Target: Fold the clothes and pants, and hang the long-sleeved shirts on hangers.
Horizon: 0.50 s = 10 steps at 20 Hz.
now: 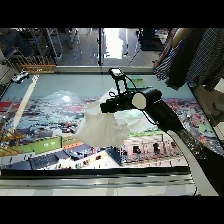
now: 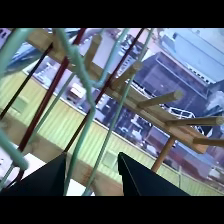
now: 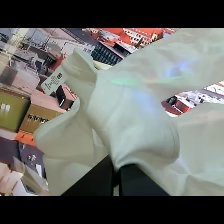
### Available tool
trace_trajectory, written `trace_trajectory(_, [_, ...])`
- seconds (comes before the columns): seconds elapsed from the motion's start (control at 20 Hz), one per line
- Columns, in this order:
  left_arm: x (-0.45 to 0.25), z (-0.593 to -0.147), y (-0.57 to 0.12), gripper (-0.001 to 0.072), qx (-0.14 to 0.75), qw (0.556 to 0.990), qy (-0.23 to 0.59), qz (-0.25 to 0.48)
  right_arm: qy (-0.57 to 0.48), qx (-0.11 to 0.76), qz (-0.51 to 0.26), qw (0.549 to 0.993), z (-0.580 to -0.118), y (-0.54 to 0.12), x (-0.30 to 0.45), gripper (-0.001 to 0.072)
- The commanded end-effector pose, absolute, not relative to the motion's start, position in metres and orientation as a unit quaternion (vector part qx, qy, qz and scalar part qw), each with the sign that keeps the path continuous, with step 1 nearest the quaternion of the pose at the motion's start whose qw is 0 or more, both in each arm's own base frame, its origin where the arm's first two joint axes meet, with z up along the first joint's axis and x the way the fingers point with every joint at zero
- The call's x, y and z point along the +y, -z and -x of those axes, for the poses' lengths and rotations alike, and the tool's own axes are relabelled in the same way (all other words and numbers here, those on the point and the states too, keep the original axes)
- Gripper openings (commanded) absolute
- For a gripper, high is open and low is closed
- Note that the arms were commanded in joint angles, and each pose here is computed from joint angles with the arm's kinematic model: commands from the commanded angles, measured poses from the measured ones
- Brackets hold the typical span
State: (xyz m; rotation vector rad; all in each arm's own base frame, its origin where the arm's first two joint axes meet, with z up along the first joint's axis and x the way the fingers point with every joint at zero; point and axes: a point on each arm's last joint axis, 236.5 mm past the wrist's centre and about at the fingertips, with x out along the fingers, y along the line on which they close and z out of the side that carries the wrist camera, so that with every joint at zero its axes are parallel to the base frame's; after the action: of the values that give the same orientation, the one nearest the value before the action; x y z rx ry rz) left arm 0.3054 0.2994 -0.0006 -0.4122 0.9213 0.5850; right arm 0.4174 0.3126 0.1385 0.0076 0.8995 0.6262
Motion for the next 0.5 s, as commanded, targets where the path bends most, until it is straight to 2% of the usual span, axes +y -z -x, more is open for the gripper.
trace_trajectory(0.0, [0.2958,-0.3110,0.0148,0.0328,0.446,0.830,-0.269,0.201,-0.298,0.430,-0.002,0.852,-0.4163,-0.1371,0.3126,0.0025])
trace_trajectory(0.1, [0.2965,-0.3100,0.0206,0.0326,0.452,0.827,-0.268,0.201,-0.298,0.430,-0.002,0.852,-0.4165,-0.1372,0.3126,0.0025])
trace_trajectory(0.2, [0.2980,-0.3111,0.0193,0.0177,0.448,0.828,-0.270,0.200,-0.298,0.430,-0.002,0.852,-0.4165,-0.1372,0.3126,0.0025])
trace_trajectory(0.25, [0.2987,-0.3114,0.0188,0.0130,0.447,0.829,-0.271,0.199,-0.298,0.430,-0.002,0.852,-0.4165,-0.1372,0.3126,0.0025])
trace_trajectory(0.45, [0.2989,-0.3116,0.0164,0.0115,0.444,0.831,-0.271,0.198,-0.298,0.430,-0.002,0.852,-0.4165,-0.1372,0.3126,0.0026])
